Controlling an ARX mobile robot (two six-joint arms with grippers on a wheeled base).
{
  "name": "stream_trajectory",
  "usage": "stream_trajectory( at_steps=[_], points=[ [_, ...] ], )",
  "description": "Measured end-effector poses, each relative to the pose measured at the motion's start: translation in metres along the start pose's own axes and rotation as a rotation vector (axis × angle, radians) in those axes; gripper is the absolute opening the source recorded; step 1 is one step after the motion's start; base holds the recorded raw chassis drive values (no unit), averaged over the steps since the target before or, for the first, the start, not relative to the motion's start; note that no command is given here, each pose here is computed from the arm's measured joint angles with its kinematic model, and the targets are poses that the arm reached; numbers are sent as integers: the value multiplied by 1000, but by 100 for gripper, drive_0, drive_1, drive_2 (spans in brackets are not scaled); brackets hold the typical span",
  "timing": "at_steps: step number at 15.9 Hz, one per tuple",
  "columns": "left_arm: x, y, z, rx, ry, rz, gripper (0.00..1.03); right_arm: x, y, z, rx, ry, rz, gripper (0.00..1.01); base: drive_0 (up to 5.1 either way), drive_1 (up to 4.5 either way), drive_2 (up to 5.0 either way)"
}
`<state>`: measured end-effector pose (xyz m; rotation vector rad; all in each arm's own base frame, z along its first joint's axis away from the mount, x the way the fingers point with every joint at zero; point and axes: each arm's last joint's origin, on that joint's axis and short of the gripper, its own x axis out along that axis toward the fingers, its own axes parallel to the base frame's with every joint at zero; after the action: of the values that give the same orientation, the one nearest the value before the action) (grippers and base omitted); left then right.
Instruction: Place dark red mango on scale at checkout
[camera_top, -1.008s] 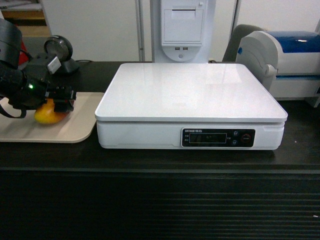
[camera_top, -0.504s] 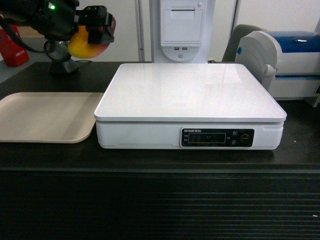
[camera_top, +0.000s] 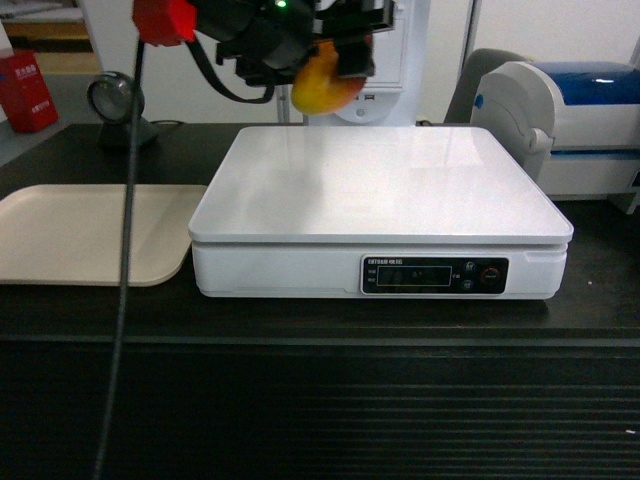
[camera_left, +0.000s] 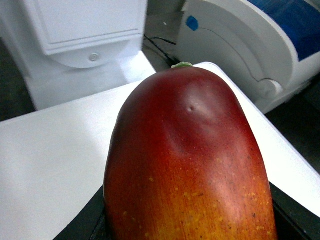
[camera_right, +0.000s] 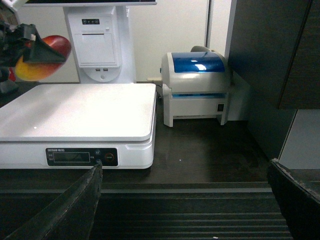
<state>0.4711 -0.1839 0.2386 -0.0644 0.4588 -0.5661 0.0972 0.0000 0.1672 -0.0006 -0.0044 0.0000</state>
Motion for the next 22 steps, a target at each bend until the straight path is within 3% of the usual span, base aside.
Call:
stream_trajectory(
  at_steps=[3, 4, 8, 11, 13, 14, 18, 22],
  points=[
    [19, -21, -5, -50, 28, -24, 61, 0, 0, 0, 0, 0, 0, 98, 0, 0, 0],
    [26, -27, -10, -95, 53, -28, 61, 0, 0, 0, 0, 0, 0, 98, 0, 0, 0],
    [51, -33, -28, -175, 122, 32, 61, 0, 0, 0, 0, 0, 0, 98, 0, 0, 0],
    [67, -32, -42, -171, 166, 111, 61, 0, 0, 0, 0, 0, 0, 98, 0, 0, 0],
    [71, -33, -43, -156, 163, 148, 61, 0, 0, 0, 0, 0, 0, 98, 0, 0, 0],
    [72, -33, -42, -155, 163, 147, 65, 0, 0, 0, 0, 0, 0, 98, 0, 0, 0],
    [74, -38, -43, -125, 164, 131, 100, 0, 0, 0, 0, 0, 0, 98, 0, 0, 0],
    [75, -40, -37, -50, 108, 141, 98, 0, 0, 0, 0, 0, 0, 98, 0, 0, 0]
  ],
)
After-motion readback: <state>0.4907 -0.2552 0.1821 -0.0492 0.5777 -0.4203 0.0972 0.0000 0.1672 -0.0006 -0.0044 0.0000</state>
